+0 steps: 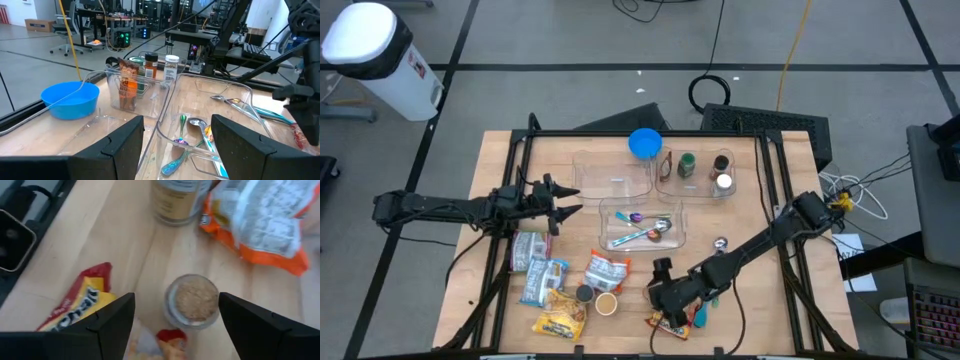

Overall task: Pick & Place Food Item
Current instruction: Put the brown seasoning bottle into the top right transparent bin

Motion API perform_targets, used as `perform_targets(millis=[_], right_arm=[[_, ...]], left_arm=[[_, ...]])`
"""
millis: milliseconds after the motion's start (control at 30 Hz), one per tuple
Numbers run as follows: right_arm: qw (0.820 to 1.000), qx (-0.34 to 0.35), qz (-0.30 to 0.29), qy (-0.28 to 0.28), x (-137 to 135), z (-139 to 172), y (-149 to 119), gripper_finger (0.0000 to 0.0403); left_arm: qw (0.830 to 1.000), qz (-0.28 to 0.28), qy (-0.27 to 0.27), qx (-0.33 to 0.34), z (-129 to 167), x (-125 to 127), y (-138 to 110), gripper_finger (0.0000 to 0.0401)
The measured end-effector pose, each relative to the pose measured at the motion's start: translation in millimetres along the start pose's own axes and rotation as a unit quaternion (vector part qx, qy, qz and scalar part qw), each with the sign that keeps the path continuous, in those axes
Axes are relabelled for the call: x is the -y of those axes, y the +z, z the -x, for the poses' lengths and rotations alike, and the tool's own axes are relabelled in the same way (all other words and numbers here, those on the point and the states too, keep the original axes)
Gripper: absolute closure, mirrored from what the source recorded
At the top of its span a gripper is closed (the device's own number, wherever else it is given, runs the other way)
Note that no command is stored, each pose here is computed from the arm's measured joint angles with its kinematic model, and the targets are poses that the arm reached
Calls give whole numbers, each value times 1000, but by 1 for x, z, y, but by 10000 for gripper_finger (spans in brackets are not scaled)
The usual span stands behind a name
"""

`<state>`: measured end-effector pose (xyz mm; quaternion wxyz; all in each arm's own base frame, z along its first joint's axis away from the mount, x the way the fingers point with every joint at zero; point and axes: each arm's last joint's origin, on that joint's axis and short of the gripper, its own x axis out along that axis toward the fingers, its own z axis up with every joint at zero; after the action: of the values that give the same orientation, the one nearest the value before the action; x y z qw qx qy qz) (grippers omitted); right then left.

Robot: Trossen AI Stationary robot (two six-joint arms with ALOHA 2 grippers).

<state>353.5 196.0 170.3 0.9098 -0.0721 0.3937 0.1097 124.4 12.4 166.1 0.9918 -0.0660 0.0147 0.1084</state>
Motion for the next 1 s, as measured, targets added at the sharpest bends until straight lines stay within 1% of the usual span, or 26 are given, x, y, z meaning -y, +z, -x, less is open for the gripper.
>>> perform_targets(millis=[100,167,367,500,600,867,1000], right_arm=[[1000,-8,-2,-4,0,-6,-4,126],[1000,-10,-2,-16,1,-6,-4,126],[999,-5,-37,-18,6,-6,-2,132],[999,-5,-41,-17,7,-5,-2,158],[999,-9,-42,-6,7,-5,-2,183],[999,-7,-47,-10,11,-6,-1,250],[999,-3,-46,-11,12,-6,0,259]], left_arm=[[1000,0,0,0,0,0,0,160],[1000,0,0,0,0,0,0,160],[1000,0,0,0,0,0,0,160],[1000,0,0,0,0,0,0,160],[1000,0,0,0,0,0,0,160],[1000,0,0,0,0,0,0,160],[1000,0,0,0,0,0,0,160]])
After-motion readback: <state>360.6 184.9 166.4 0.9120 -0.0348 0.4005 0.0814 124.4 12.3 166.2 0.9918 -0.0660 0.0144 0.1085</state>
